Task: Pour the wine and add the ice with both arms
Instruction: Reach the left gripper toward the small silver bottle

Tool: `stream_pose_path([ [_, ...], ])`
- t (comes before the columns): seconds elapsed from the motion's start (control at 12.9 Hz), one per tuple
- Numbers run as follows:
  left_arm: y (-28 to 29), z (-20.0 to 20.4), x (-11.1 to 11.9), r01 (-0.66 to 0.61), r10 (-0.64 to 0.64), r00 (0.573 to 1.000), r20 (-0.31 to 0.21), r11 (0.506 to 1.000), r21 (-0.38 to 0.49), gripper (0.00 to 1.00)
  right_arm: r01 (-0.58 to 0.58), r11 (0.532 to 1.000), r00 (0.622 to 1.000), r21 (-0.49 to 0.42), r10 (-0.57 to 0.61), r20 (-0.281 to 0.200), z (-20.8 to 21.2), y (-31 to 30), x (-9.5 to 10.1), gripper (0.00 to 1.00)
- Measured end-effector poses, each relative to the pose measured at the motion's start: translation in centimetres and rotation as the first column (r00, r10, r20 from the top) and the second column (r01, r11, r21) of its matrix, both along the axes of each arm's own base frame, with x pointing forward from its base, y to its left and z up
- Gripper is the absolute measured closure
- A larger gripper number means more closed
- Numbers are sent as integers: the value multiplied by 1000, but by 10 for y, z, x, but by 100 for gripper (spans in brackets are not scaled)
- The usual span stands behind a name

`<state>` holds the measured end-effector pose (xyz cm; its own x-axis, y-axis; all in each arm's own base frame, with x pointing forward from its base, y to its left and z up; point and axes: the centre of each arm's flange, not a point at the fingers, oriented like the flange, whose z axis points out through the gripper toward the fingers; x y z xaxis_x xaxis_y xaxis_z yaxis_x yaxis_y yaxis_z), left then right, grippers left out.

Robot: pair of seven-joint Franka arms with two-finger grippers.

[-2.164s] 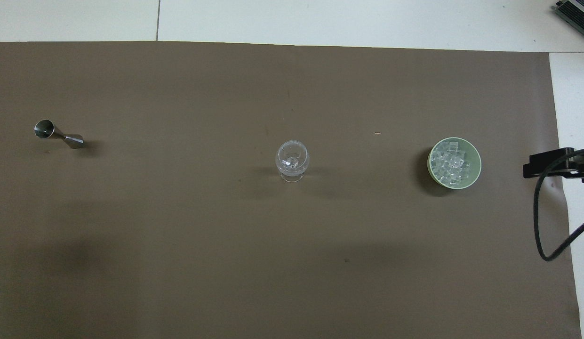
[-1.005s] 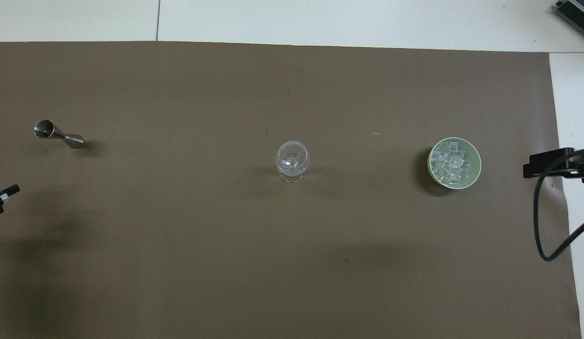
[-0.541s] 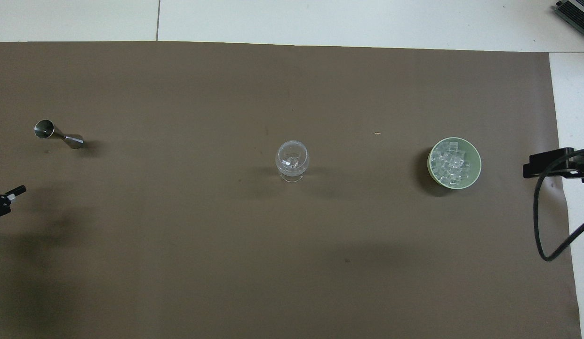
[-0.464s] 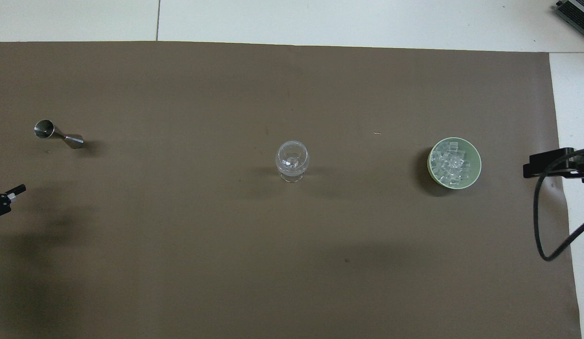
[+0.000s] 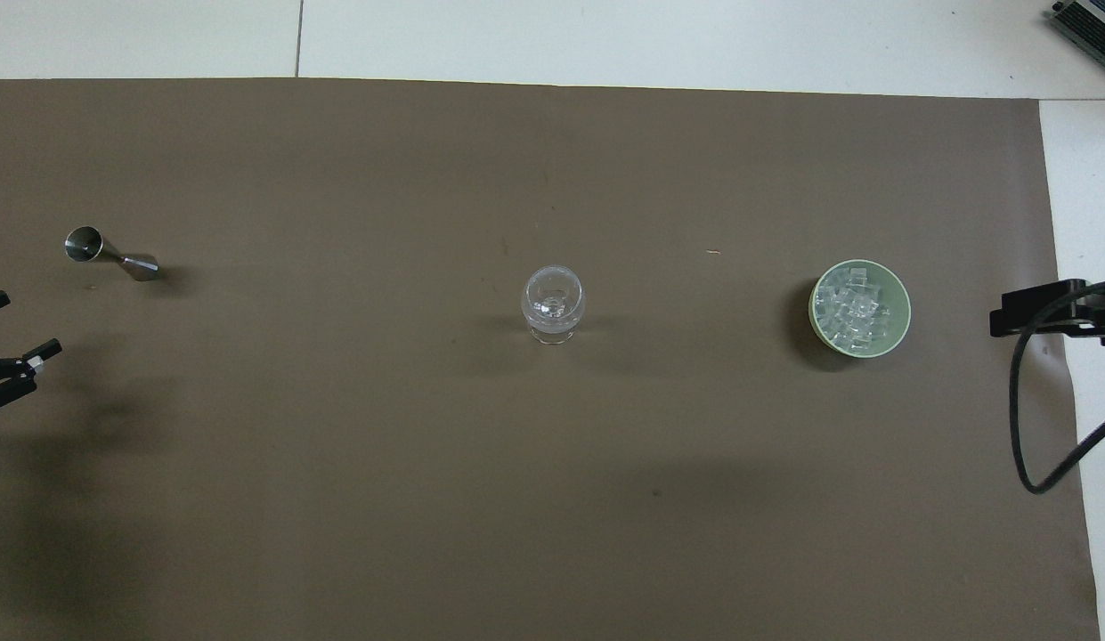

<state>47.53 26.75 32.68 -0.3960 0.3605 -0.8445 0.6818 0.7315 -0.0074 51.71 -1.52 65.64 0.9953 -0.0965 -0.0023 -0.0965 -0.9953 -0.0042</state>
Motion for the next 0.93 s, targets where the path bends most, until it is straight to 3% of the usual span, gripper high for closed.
stream_pose_path([
  [0.46,1,-23,2,-69,70,998,7,994,-84,0,0,1000,1000,0,0,0,0,0,0,0],
  [0.93,-5,-49,7,-90,97,994,52,988,-122,0,0,1000,1000,0,0,0,0,0,0,0],
])
